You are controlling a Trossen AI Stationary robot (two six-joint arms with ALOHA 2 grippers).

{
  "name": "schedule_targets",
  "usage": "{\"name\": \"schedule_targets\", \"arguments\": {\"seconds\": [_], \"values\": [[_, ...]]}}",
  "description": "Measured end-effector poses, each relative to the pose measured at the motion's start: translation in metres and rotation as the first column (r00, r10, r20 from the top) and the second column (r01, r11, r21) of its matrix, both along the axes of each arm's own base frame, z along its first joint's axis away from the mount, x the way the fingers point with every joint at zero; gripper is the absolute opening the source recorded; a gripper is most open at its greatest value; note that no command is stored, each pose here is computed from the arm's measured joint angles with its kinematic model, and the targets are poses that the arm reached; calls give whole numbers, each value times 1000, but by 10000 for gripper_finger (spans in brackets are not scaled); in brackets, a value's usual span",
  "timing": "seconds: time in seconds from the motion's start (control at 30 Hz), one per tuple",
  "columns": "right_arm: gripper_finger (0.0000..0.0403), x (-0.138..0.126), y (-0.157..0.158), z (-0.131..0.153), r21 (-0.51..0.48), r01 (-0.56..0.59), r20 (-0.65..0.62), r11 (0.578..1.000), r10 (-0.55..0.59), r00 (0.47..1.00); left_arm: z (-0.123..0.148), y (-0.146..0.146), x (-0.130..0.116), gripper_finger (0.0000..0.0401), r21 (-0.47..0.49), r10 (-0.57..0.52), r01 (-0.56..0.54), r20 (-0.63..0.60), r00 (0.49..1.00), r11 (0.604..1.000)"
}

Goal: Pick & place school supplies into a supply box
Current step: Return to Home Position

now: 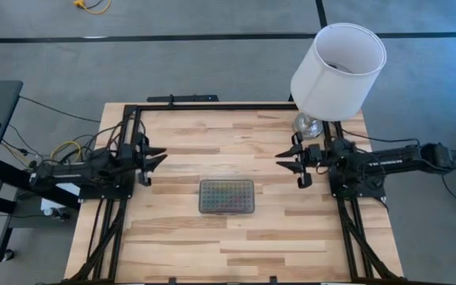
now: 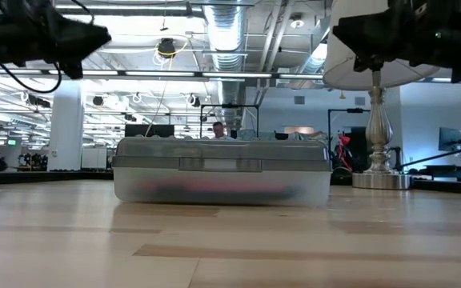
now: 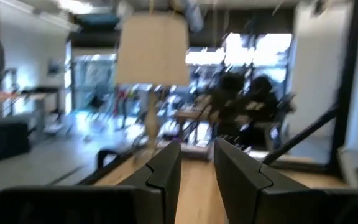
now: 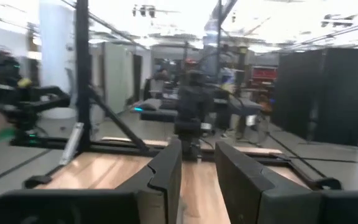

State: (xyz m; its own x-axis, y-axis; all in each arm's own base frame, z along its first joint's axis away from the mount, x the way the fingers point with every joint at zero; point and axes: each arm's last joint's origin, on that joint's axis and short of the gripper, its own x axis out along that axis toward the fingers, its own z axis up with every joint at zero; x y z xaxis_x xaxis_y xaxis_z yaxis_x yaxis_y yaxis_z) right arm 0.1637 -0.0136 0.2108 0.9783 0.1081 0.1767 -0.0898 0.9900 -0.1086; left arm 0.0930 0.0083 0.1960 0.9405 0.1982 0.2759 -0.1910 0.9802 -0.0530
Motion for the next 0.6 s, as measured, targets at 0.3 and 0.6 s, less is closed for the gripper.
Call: {"name": "schedule_targets", "arguments": {"seconds": [0.3, 0.6], "values": [[92, -14, -9, 3, 29, -24, -39, 999, 26, 999, -2, 11, -1, 91, -3, 35, -36, -78, 996, 999], [92, -32, 10, 10, -27, -15, -16, 1000, 14, 1000, 17, 11, -7, 91, 20, 12, -10, -87, 996, 1000]]}}
